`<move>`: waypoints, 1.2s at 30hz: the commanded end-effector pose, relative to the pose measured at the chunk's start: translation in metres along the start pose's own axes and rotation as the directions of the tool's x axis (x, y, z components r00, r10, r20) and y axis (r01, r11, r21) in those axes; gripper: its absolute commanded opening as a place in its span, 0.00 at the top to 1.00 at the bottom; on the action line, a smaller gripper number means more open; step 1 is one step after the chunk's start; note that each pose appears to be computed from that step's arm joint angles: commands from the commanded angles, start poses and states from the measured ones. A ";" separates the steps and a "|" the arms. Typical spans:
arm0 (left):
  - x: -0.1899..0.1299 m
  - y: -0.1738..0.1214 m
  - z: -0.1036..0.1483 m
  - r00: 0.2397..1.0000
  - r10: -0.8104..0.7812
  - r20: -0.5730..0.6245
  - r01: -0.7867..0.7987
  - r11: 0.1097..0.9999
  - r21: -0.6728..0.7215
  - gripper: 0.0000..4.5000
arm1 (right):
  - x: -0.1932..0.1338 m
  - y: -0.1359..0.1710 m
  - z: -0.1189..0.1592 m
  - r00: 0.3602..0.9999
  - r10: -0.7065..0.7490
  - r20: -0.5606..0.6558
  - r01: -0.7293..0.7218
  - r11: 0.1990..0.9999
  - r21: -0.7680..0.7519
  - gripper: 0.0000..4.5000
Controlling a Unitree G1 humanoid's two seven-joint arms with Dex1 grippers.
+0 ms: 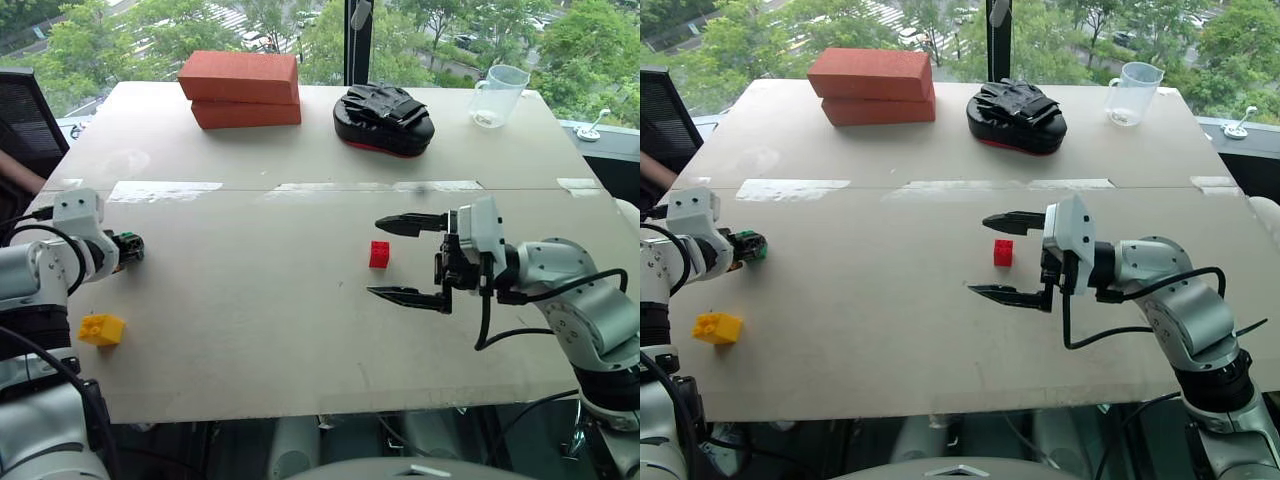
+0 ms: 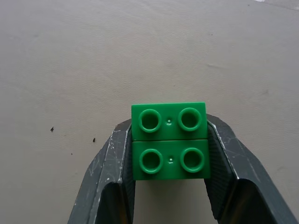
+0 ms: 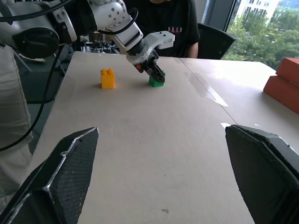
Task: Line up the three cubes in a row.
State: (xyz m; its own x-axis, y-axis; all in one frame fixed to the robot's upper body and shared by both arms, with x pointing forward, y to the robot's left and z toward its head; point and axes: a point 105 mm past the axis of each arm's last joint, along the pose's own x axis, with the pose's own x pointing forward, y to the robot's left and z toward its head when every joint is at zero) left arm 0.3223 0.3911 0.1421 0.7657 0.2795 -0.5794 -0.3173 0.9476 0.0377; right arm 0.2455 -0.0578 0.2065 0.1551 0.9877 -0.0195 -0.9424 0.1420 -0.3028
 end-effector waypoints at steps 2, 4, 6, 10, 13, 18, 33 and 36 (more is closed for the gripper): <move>-0.019 -0.015 0.026 0.980 -0.127 0.156 0.113 0.989 0.095 0.71 | -0.007 0.000 0.011 1.000 -0.021 0.020 0.022 0.999 -0.048 0.00; -0.047 -0.078 0.046 0.830 -0.477 0.290 0.419 0.875 0.240 0.71 | -0.012 -0.001 0.009 0.999 -0.042 0.012 0.043 0.998 -0.039 0.00; -0.072 -0.120 0.044 0.688 -0.671 0.277 0.506 0.717 0.479 0.71 | -0.017 -0.004 0.006 0.998 -0.066 -0.002 0.066 0.997 -0.037 0.00; -0.092 -0.164 0.004 0.485 -0.872 -0.064 0.613 0.287 0.736 0.71 | -0.032 -0.010 -0.001 0.992 -0.120 -0.038 0.119 0.992 -0.040 0.00; -0.083 -0.174 -0.006 0.399 -0.879 -0.263 0.629 0.053 0.776 0.71 | -0.045 -0.009 -0.004 0.990 -0.129 -0.063 0.128 0.991 -0.033 0.00; -0.064 -0.190 -0.006 0.326 -0.840 -0.433 0.586 -0.180 0.790 0.71 | -0.057 -0.009 -0.009 0.984 -0.144 -0.104 0.142 0.990 -0.024 0.00; -0.042 -0.258 -0.004 0.170 -0.801 -0.574 0.542 -0.411 0.733 0.71 | -0.072 0.005 -0.016 0.949 -0.264 -0.172 0.270 0.963 0.013 0.00; -0.040 -0.268 -0.008 0.180 -0.779 -0.600 0.529 -0.438 0.727 0.71 | -0.076 0.007 -0.018 0.941 -0.272 -0.200 0.281 0.960 0.016 0.00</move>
State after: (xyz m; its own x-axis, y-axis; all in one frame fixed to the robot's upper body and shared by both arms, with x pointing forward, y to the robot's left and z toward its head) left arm 0.3692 0.1294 0.1401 0.0430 -0.7913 -0.6099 0.9645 -0.1264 0.2320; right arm 0.2363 -0.1308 0.1768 0.4511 0.8813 -0.1408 -0.8802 0.4133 -0.2332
